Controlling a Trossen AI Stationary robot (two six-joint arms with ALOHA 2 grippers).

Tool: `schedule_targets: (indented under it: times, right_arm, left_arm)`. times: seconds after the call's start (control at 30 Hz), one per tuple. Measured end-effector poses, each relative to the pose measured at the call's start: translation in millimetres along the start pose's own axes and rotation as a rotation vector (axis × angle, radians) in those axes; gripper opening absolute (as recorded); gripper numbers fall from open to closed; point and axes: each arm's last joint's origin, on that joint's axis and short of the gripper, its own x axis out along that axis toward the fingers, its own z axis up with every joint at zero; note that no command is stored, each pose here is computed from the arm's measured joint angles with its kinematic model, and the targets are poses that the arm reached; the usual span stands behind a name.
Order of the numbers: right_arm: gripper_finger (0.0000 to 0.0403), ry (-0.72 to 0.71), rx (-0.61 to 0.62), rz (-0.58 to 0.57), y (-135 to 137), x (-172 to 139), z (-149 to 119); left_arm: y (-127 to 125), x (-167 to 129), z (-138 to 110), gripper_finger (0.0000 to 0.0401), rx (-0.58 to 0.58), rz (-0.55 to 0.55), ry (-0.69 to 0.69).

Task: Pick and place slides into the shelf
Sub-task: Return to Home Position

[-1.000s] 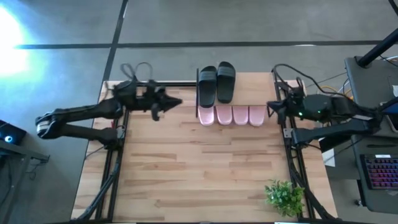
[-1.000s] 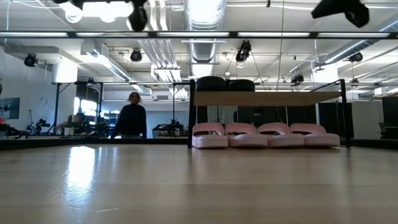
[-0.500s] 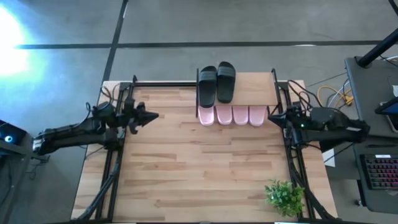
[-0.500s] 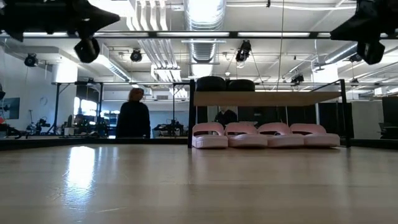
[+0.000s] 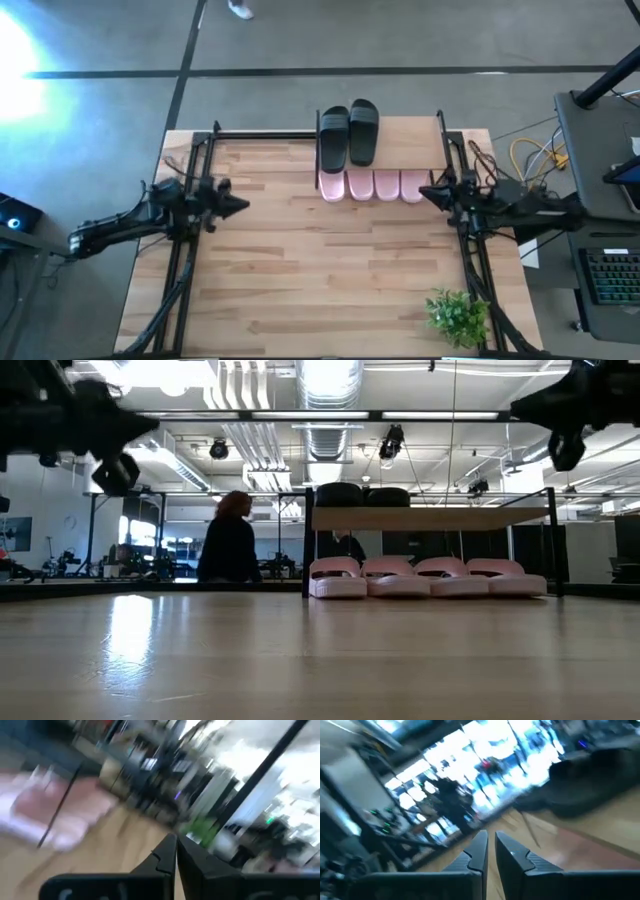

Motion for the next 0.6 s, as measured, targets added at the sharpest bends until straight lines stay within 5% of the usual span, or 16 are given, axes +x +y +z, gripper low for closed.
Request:
schedule_targets:
  times: [0.27, 0.43, 0.6]
  right_arm:
    - [0.0028, 0.025, 0.031, 0.12, -12.6, 14.0, -38.1]
    - [0.0028, 0.08, 0.077, 0.11, -19.9, 17.2, -54.2]
    - [0.0028, 0.103, 0.001, 0.104, -21.6, 18.5, -57.9]
  left_arm:
    - [15.0, 3.5, -19.3, 0.0, 0.315, 0.067, 0.094]
    - [20.8, 3.5, -22.6, 0.0, 0.342, 0.159, 0.059]
    - [26.1, 3.3, -23.7, 0.0, 0.344, 0.283, 0.025]
